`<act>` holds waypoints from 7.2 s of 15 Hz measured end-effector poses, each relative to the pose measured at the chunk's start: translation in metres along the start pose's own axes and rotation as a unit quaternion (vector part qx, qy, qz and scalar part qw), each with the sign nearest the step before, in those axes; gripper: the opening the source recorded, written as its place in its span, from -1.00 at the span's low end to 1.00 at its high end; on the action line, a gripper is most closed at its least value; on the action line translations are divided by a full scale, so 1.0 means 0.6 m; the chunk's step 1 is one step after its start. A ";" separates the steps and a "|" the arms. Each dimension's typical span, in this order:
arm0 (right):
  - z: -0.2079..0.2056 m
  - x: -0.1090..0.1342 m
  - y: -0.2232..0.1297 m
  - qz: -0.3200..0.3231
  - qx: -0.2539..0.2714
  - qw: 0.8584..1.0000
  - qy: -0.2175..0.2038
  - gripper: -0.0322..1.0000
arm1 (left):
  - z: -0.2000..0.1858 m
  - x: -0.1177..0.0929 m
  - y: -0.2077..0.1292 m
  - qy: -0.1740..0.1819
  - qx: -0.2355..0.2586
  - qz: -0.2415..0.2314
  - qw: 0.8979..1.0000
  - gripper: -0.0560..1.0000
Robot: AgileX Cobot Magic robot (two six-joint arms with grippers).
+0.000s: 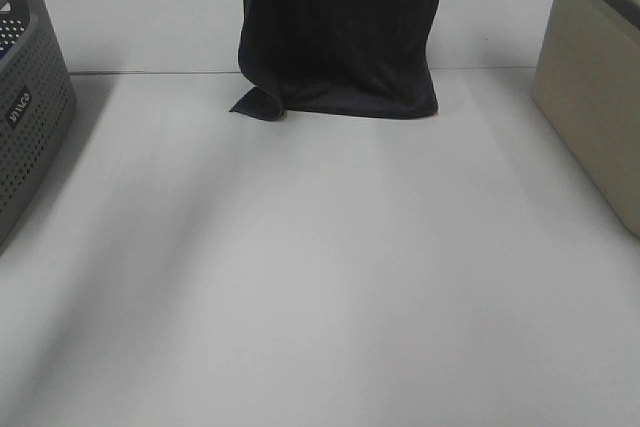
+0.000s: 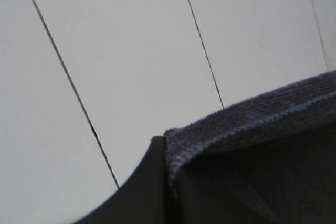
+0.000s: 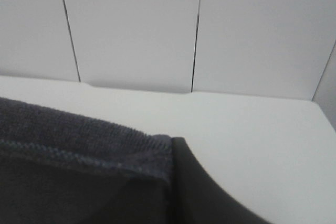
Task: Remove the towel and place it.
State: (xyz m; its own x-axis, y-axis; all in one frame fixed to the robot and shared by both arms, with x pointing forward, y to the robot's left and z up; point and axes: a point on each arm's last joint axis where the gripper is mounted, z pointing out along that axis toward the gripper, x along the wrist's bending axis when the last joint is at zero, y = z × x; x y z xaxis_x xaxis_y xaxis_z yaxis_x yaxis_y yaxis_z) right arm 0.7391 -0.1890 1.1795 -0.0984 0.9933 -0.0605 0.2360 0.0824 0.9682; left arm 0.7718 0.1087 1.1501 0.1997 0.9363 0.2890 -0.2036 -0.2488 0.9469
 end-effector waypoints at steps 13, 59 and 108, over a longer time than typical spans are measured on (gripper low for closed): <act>-0.167 0.004 0.025 0.005 0.260 0.961 0.099 -0.90 | -0.159 0.008 0.115 -0.102 0.373 -0.076 0.919 -0.89; -0.589 -0.012 -0.409 0.057 0.585 0.788 0.185 -0.90 | -0.719 -0.142 -0.105 -0.411 0.675 -0.154 0.593 -0.89; -0.449 0.033 -0.616 0.117 0.817 0.534 0.183 0.21 | -0.626 -0.263 -0.294 -0.362 0.850 -0.094 0.372 0.11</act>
State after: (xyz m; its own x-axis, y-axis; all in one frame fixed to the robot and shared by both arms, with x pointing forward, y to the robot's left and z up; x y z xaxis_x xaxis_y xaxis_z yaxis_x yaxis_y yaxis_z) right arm 0.3893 -0.2218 0.8860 0.0070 0.9343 0.3563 0.7823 0.2169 -0.5840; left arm 0.4164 0.0977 0.8847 0.3885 0.8173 -0.4255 0.6554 -0.5697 -0.4959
